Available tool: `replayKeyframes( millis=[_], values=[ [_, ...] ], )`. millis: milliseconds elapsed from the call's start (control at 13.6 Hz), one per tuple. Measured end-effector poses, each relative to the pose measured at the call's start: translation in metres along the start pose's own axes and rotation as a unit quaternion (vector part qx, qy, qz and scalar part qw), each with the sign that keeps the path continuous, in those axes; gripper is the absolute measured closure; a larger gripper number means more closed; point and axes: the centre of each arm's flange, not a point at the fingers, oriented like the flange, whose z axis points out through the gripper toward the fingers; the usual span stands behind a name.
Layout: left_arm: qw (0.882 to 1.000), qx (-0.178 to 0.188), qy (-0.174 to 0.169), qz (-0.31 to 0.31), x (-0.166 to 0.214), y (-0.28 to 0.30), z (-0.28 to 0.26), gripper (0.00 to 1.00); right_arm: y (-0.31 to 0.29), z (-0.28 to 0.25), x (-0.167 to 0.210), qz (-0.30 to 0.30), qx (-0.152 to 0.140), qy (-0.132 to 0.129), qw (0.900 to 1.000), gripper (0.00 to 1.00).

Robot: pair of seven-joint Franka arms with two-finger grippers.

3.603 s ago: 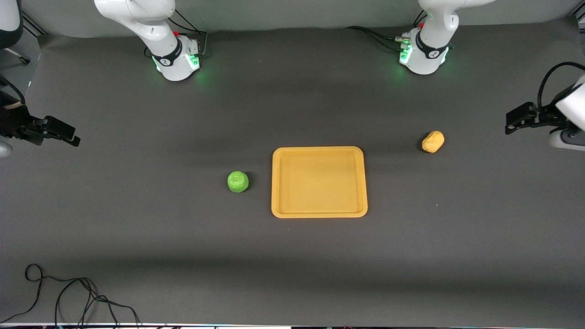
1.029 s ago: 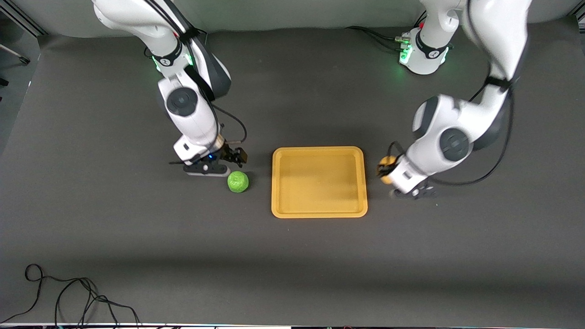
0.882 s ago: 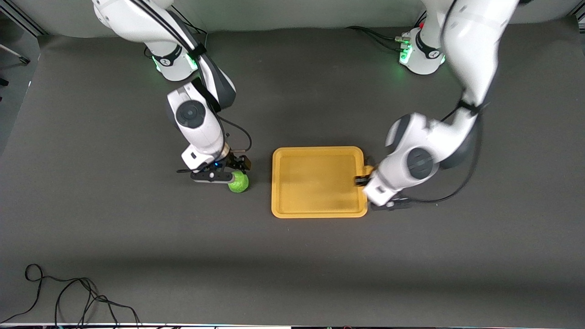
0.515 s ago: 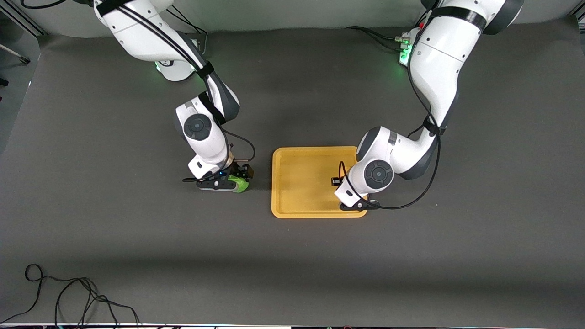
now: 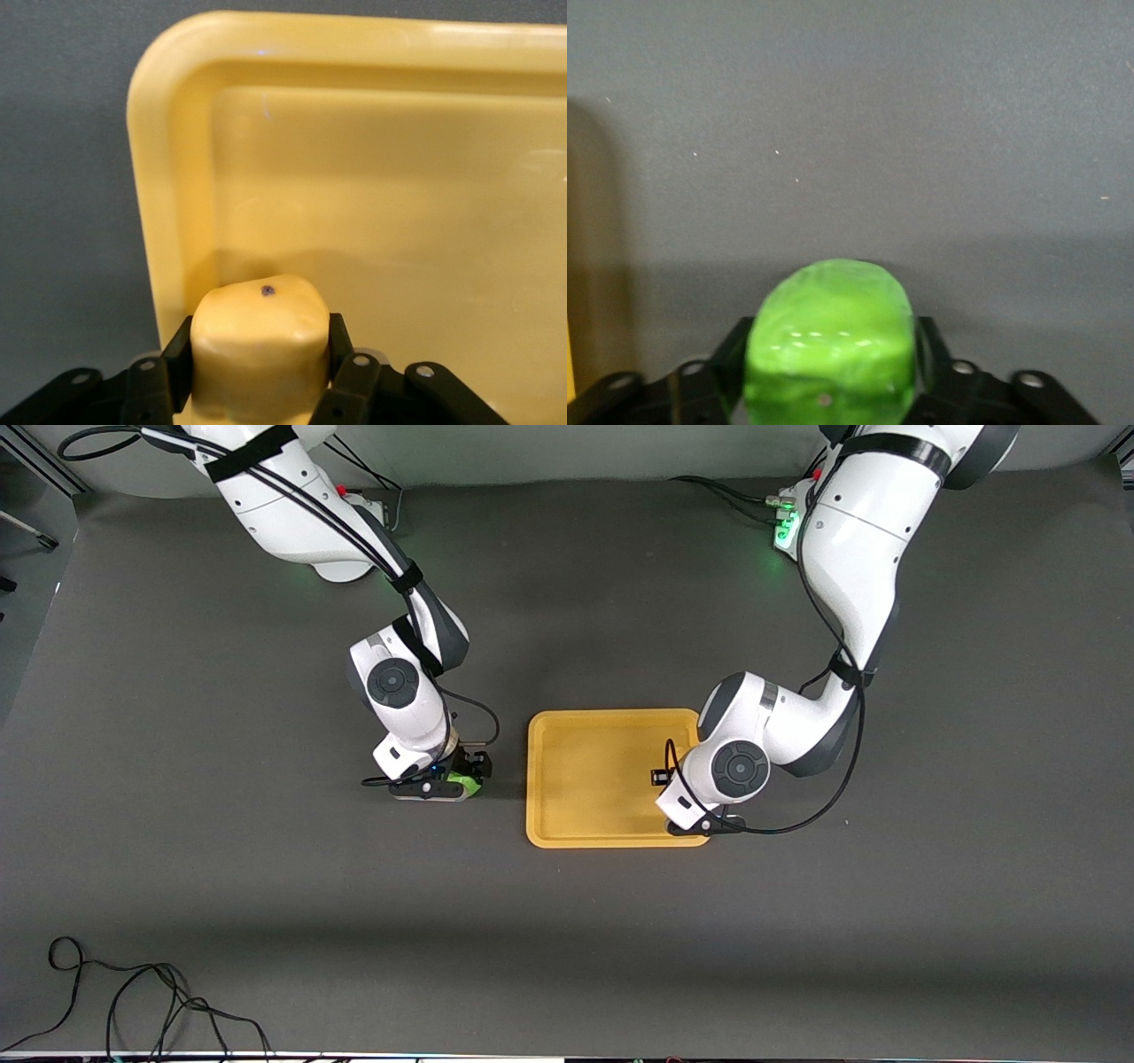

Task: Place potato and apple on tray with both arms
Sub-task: 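Carry the potato onto the tray while the right gripper grasps the apple, then release the potato on the tray and withdraw the left gripper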

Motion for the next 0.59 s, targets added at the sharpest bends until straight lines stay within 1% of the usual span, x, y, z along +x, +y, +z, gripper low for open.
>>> replayKeyframes(
  millis=[74,221,294,368,441,515,588],
  values=[
    [1.000,0.005,0.000,0.003,-0.001,0.000,-0.002,0.39,-0.002,-0.005,0.005,0.000,0.002,0.005,1.000,0.33],
    [1.000,0.021,0.006,0.013,-0.001,-0.002,-0.001,0.39,-0.005,-0.022,0.018,0.002,0.000,0.007,1.000,0.33],
    [1.000,0.025,0.008,0.016,-0.001,-0.002,-0.001,0.39,-0.005,-0.039,0.027,0.005,-0.004,0.006,1.000,0.33],
    [0.999,0.027,0.009,0.017,-0.001,-0.002,-0.001,0.34,-0.005,-0.062,0.035,0.008,-0.008,0.004,1.000,0.33],
    [0.999,0.027,0.011,0.018,-0.001,-0.002,-0.001,0.23,-0.004,-0.091,0.042,0.010,-0.014,-0.001,1.000,0.33],
    [0.999,0.026,0.014,0.019,-0.001,-0.001,-0.001,0.18,-0.004,-0.123,0.047,0.012,-0.020,-0.007,1.000,0.33],
    [0.999,0.026,0.016,0.020,-0.001,0.001,-0.001,0.18,-0.004,-0.156,0.050,0.014,-0.026,-0.015,0.999,0.33]
  ],
)
